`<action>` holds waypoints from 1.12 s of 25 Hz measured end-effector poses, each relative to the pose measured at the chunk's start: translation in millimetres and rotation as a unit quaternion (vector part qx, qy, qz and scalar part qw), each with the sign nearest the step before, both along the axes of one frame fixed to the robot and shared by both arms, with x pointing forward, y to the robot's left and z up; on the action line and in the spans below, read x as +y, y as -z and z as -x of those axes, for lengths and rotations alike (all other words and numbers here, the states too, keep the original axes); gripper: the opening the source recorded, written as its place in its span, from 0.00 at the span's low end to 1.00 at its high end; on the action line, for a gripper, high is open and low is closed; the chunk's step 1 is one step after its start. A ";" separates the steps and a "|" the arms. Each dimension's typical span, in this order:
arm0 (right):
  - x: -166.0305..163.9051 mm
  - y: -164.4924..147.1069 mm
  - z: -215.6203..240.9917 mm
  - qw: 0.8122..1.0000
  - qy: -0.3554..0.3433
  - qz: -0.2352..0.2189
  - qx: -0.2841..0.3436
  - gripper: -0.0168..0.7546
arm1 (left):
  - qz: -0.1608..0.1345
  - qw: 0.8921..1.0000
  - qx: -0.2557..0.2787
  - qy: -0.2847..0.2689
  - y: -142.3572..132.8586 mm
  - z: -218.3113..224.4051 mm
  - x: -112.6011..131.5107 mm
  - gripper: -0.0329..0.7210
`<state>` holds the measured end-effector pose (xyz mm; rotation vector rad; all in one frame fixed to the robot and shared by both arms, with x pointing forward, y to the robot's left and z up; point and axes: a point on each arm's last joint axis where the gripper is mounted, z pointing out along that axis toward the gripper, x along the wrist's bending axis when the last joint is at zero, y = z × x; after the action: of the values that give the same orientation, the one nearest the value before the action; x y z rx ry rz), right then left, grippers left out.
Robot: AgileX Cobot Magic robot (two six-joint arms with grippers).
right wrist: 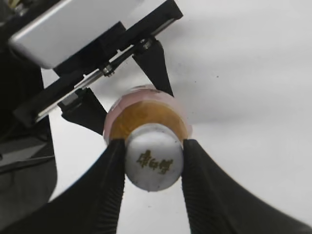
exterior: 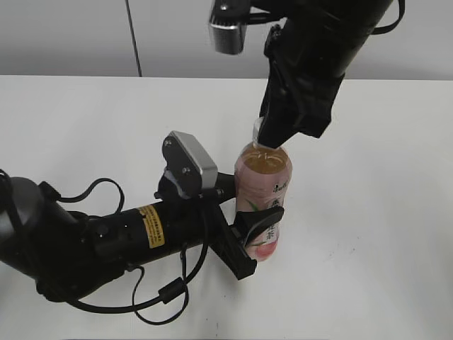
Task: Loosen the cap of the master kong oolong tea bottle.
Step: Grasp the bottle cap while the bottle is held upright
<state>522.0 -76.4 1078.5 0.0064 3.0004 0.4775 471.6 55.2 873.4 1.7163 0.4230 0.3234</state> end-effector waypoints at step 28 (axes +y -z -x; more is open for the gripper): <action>-0.5 -40.0 7.0 0.840 0.506 -0.111 0.163 0.68 | 0.001 1.000 -0.001 0.002 -0.4 0.1 -0.7 0.55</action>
<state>515.0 -76.8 1118.5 1.7129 2.6350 0.6909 471.5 54.6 873.8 1.7144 0.4179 0.3221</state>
